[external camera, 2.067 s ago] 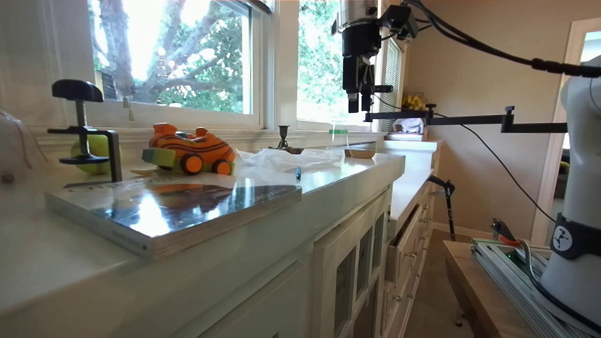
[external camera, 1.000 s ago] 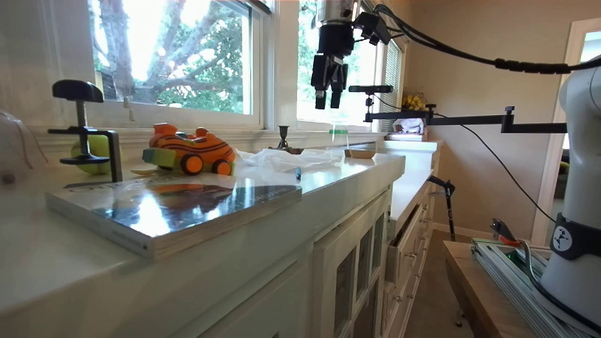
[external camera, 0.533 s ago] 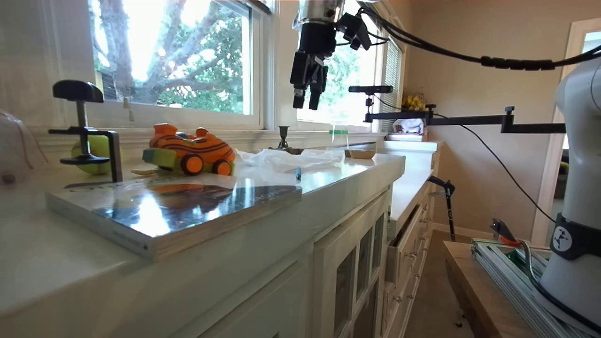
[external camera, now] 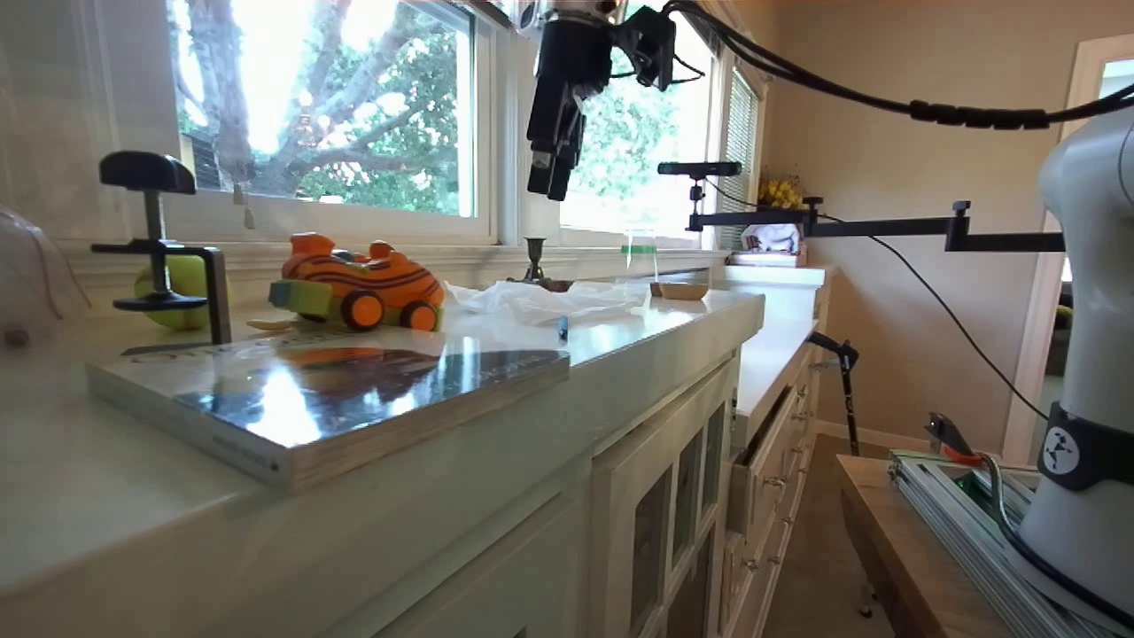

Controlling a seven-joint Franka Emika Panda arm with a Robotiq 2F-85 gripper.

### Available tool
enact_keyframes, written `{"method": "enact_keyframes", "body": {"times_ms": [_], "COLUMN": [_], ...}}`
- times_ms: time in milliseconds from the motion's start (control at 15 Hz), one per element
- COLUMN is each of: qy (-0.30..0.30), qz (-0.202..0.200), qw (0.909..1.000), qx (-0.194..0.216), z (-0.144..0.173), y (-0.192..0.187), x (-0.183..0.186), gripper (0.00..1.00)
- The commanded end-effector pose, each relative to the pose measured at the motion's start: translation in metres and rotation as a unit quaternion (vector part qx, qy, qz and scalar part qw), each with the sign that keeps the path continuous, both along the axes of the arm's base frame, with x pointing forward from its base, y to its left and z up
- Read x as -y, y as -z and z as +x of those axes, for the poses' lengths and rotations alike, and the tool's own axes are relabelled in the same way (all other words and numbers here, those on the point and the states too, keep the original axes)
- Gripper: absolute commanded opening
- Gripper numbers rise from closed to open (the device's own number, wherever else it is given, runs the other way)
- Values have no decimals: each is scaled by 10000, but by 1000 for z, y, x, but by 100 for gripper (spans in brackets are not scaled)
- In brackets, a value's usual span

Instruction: Flip the children's book over

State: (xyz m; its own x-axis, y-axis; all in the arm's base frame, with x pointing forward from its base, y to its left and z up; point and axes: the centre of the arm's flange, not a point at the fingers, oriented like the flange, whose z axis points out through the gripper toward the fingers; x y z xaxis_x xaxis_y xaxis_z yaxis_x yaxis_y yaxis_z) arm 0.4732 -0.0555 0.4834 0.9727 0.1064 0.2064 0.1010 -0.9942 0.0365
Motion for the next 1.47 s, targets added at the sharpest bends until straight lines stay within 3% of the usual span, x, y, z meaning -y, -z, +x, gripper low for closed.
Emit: {"method": "enact_keyframes", "body": {"times_ms": [0,533,867,1133,1333,1400], "qy": [-668,-1933,-2874,-3485,-3685,-3499], "qz": [103,37,-163,-5,46,-48], "qw": [9977,9811,9576,9368,9289,9359], "qx": [41,-9,-92,-315,-364,-409], "z": [4,-1,-21,-45,-56,-39], "y": [3,3,-2,-1,-4,0], "x": [-19,-38,6,39,53,47], "gripper": [100,100,100,100,100,100]}}
